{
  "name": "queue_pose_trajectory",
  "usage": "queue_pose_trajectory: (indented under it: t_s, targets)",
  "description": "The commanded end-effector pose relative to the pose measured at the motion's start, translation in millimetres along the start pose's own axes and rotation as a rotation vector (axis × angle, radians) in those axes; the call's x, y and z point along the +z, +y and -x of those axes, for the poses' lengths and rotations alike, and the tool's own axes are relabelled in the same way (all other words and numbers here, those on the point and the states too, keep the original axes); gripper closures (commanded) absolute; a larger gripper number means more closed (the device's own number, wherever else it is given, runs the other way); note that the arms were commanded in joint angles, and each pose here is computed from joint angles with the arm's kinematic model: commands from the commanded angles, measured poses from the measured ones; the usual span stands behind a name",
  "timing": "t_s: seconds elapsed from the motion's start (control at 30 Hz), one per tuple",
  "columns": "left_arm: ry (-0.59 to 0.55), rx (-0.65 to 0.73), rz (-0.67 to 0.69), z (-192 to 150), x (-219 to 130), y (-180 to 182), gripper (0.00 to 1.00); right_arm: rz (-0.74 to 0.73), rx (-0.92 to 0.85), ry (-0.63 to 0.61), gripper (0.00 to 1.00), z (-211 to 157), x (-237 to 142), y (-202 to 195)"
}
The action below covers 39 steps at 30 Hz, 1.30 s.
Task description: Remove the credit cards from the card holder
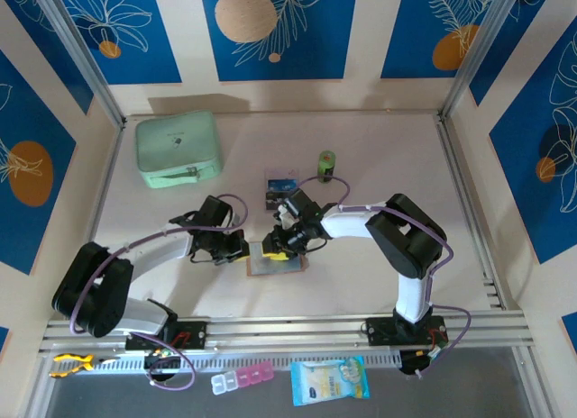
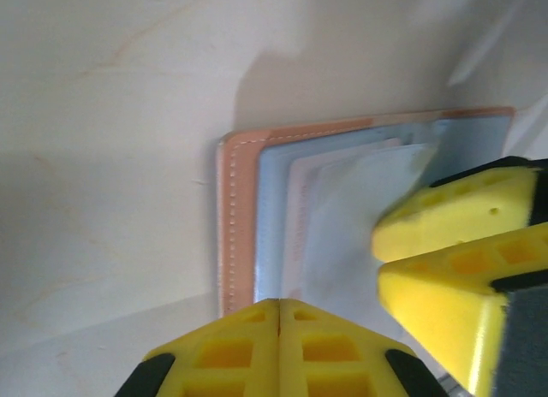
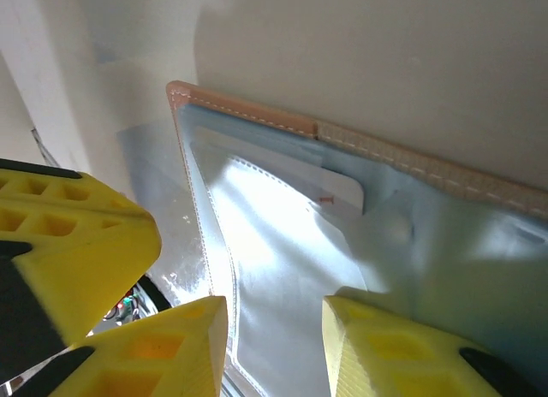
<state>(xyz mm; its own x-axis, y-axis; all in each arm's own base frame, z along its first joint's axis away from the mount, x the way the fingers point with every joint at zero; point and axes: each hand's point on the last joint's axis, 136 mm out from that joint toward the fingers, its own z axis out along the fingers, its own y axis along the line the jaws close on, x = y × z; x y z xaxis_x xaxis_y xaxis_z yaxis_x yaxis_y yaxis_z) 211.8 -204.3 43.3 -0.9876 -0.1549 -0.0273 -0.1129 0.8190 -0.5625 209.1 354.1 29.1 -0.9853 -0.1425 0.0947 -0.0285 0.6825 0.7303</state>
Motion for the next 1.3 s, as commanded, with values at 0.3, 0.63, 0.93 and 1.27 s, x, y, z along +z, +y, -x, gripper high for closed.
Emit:
queue_pose_trajectory:
  t_s: [0.3,0.63,0.93,1.27]
  targets:
    - [0.021,-0.036,-0.097,-0.4,11.8,-25.2,0.68,0.019,0.088,0.028,0.64,-7.7,3.6,-23.8]
    - [0.049,-0.068,-0.090,-3.1,23.0,-19.4,0.66,0.018,0.089,0.027,0.64,-9.3,2.4,-25.4]
    - [0.065,-0.077,-0.046,-7.0,25.4,-10.8,0.63,0.017,0.095,0.029,0.64,-11.4,2.3,-26.7]
    - [0.081,-0.068,-0.083,-9.2,30.5,-19.7,0.70,0.033,0.082,0.024,0.64,-11.7,2.1,-20.0]
